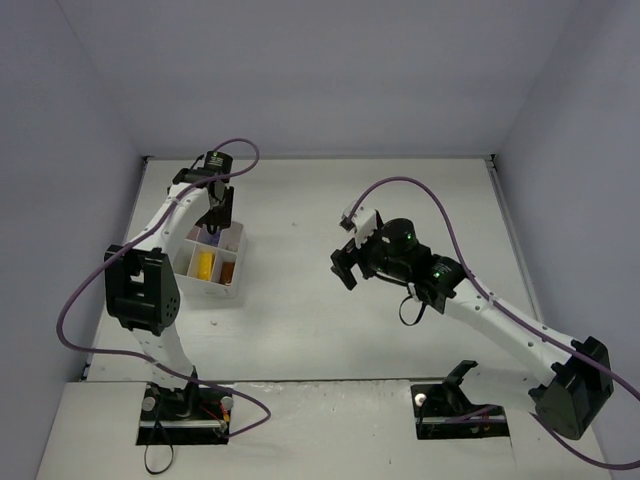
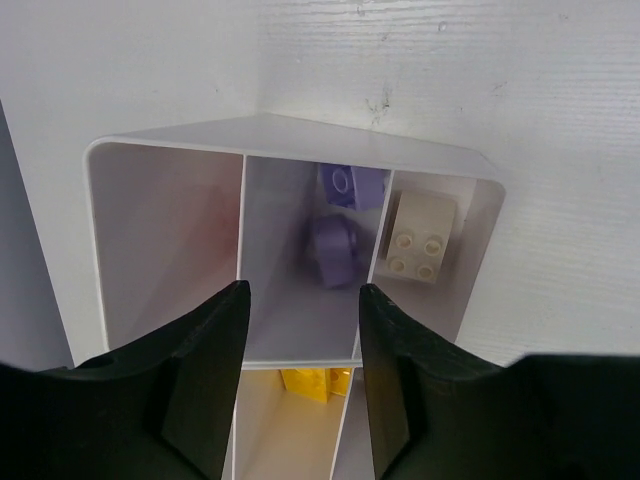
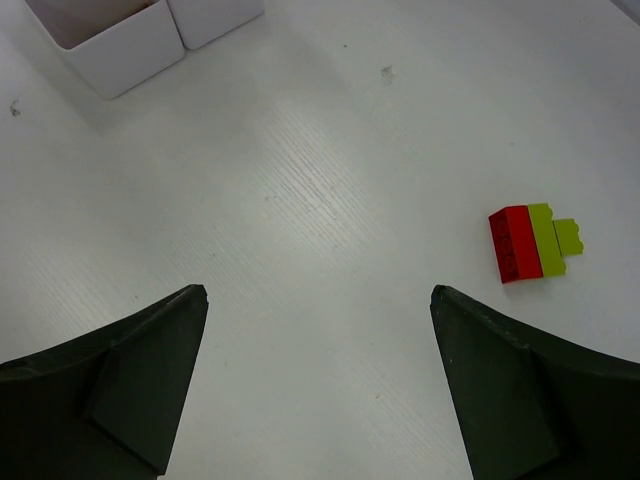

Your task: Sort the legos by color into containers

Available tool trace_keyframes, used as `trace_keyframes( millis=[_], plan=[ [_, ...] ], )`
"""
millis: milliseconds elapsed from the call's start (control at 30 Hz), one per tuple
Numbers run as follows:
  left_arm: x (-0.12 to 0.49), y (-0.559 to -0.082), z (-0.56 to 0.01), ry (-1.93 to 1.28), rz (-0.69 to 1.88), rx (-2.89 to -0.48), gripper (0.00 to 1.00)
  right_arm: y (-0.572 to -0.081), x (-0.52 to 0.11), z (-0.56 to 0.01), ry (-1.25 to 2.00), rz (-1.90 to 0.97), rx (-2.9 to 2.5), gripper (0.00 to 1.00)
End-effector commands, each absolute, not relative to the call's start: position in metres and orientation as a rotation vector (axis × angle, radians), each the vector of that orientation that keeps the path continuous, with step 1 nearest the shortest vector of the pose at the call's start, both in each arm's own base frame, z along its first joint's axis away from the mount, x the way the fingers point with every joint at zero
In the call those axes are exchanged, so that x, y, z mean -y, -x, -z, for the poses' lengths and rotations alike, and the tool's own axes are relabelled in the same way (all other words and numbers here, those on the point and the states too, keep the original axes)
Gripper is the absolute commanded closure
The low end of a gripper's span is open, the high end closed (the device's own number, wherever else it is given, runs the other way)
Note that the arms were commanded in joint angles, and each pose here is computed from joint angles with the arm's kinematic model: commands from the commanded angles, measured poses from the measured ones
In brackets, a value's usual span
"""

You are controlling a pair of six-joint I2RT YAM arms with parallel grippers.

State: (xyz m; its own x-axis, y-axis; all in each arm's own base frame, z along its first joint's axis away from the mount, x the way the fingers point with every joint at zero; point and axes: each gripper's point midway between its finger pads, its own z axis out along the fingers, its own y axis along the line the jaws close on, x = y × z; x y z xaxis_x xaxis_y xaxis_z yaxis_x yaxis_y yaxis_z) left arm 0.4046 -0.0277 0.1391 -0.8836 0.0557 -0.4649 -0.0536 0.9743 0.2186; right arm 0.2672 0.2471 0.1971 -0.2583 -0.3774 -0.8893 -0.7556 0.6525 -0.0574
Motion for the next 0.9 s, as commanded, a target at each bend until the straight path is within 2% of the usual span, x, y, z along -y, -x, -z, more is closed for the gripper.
trace_keyframes(
  millis=[0,167,267,400,467,500,600,667,800,867],
  plan=[
    [0.023,-0.418,-0.17,0.03,-0.311,-2.544,0.57,-0.278,-0.247,-0.204,0.841,-0.469,-1.856,0.1],
    [0.028,-0.416,-0.184,0.039,-0.261,-2.522,0.55,-0.3,-0.229,-0.201,0.673,-0.403,-1.93,0.12],
    [0.039,-0.412,-0.205,0.044,-0.18,-2.485,0.55,-0.322,-0.209,-0.198,0.452,-0.364,-2.005,0.18],
    [0.054,-0.399,-0.236,0.052,-0.069,-2.444,0.55,-0.349,-0.171,-0.197,0.045,-0.232,-2.058,0.34],
    [0.063,-0.391,-0.242,0.046,-0.019,-2.445,0.55,-0.36,-0.17,-0.195,-0.088,-0.235,-2.073,0.34],
    [0.069,-0.386,-0.25,0.038,0.02,-2.43,0.55,-0.362,-0.164,-0.19,-0.138,-0.193,-2.094,0.26],
    [0.085,-0.371,-0.258,0.016,0.099,-2.417,0.55,-0.379,-0.169,-0.18,-0.264,-0.156,-2.136,0.15],
    [0.092,-0.362,-0.257,0.008,0.125,-2.421,0.55,-0.392,-0.165,-0.166,-0.324,-0.079,-2.158,0.13],
    [0.109,-0.338,-0.264,-0.036,0.218,-2.405,0.55,-0.425,-0.167,-0.167,-0.44,-0.054,-2.146,0.2],
    [0.112,-0.329,-0.259,-0.04,0.229,-2.417,0.55,-0.44,-0.163,-0.147,-0.478,-0.004,-2.177,0.21]
  ],
)
